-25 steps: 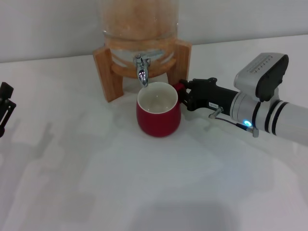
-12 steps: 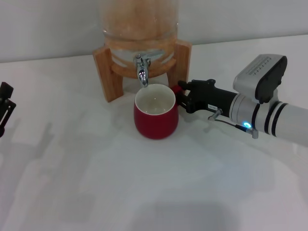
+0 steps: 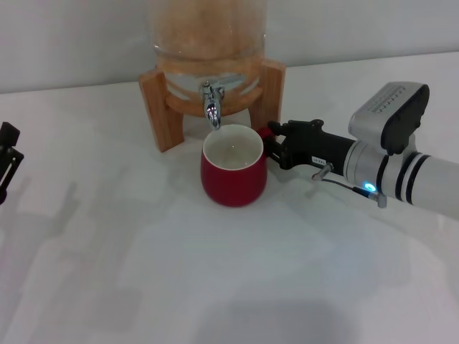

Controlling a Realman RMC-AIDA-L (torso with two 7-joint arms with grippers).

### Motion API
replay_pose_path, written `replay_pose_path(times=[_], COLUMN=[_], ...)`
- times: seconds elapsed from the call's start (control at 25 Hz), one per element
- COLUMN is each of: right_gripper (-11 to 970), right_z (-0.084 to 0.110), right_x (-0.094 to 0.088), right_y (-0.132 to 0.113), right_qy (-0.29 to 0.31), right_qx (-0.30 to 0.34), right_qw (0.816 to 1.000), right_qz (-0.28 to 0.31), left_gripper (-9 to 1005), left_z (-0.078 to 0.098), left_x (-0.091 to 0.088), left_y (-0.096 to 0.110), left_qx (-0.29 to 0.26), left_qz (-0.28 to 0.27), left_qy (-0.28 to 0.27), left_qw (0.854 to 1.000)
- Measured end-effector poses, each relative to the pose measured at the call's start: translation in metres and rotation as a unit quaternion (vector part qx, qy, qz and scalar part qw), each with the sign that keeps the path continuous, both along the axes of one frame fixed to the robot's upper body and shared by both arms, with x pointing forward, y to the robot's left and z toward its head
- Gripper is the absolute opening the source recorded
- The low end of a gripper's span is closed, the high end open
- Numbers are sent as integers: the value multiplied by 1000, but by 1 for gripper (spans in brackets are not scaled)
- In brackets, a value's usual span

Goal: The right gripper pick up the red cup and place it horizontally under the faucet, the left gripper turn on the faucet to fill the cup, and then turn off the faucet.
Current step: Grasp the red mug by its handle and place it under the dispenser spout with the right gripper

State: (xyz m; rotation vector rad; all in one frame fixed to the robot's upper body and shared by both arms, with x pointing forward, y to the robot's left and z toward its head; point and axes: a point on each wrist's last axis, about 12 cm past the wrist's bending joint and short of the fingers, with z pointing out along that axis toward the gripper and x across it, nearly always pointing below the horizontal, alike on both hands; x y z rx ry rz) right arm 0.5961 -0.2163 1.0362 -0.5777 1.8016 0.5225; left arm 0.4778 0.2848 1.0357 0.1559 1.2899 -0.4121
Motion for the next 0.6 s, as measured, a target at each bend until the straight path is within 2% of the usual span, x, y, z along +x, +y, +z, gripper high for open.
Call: replay_pose_path(times=[0.6], right_gripper=[294], right_z=[-7], right_x=[-10], right_y=[-6], right_qy=[10], right_qx=[7], right_qw=[1000], right_qz=[-3], left_gripper=[876], left_z=[0], left_x=[0], left_y=[0], left_qx=[0], left_qz=[0], left_qy=[1], left_qw=[1000])
